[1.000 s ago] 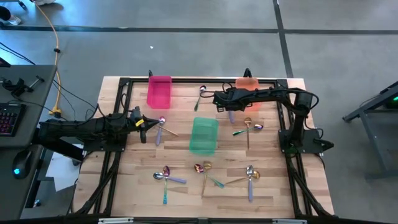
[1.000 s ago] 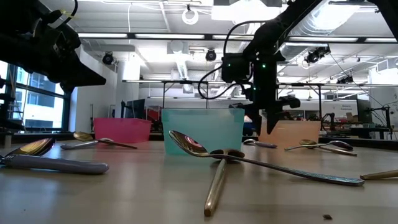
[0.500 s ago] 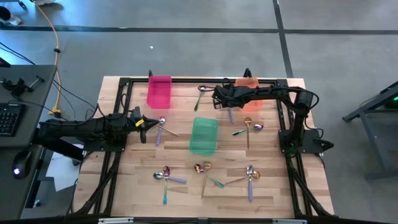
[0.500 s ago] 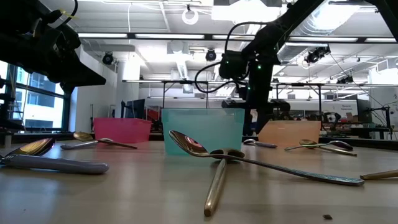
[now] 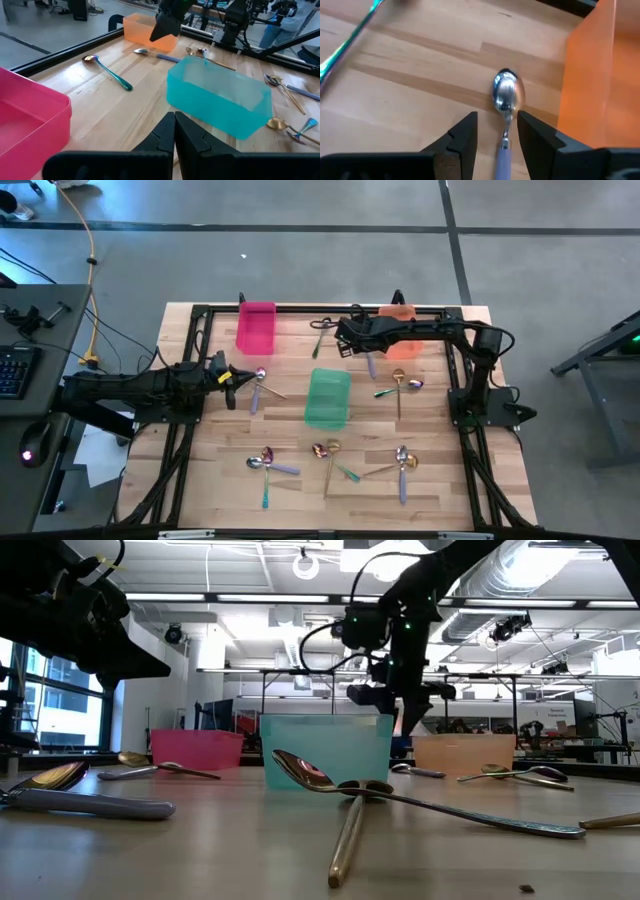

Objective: Sort silverware by color (type)
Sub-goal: Put the top center purple spoon into the orange bin

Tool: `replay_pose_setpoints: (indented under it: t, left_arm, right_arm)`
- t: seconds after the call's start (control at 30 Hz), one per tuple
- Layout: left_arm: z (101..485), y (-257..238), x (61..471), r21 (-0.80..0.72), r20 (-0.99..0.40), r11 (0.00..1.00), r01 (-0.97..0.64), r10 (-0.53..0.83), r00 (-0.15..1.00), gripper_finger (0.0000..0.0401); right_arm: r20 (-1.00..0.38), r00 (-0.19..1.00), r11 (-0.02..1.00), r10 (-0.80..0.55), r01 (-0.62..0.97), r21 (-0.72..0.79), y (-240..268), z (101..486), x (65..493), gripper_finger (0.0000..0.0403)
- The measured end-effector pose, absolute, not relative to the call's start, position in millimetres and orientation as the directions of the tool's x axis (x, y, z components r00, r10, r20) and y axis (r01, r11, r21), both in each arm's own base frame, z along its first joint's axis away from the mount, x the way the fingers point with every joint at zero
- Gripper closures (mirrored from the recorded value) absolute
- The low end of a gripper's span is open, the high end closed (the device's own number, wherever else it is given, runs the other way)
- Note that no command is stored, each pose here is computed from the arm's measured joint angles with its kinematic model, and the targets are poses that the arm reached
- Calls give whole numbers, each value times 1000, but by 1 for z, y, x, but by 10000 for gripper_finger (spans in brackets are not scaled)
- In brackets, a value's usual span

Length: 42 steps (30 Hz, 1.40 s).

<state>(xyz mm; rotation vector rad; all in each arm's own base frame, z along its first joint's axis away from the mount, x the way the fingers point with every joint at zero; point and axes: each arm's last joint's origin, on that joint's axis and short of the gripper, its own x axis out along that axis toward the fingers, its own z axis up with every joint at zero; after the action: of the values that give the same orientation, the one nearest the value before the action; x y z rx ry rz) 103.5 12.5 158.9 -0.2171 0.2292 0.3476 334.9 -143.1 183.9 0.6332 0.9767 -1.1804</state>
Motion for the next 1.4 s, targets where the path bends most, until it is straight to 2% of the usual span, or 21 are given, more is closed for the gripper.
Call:
replay_pose_setpoints:
  t: [0.23, 0.5, 0.87, 0.97, 1.1, 1.3, 1.4]
  left_arm:
    - [159, 12, 104, -186, -258, 913, -362, 311, 915, 401]
    - [159, 12, 104, -194, -258, 911, -364, 311, 915, 401]
    - [159, 12, 104, -194, -258, 911, -364, 311, 915, 401]
    - [159, 12, 104, -193, -258, 911, -364, 311, 915, 401]
    - [159, 12, 104, -192, -258, 911, -364, 311, 915, 401]
    - [159, 12, 104, -188, -258, 912, -363, 311, 915, 401]
    - [159, 12, 104, -185, -258, 913, -363, 311, 915, 401]
  right_arm:
    - [-920, 8, 277, -392, 955, -110, -148, 162, 340, 281]
    - [-916, -44, 238, -399, 960, -150, -152, 151, 339, 281]
    - [-924, -78, 221, -375, 960, -171, -162, 133, 339, 281]
    - [-925, -65, 243, -374, 956, -165, -163, 129, 341, 285]
    - [-928, -27, 270, -371, 953, -136, -164, 128, 345, 314]
    - [-934, 16, 332, -357, 937, -111, -163, 128, 349, 386]
    - [-940, 65, 372, -335, 926, -68, -164, 128, 352, 398]
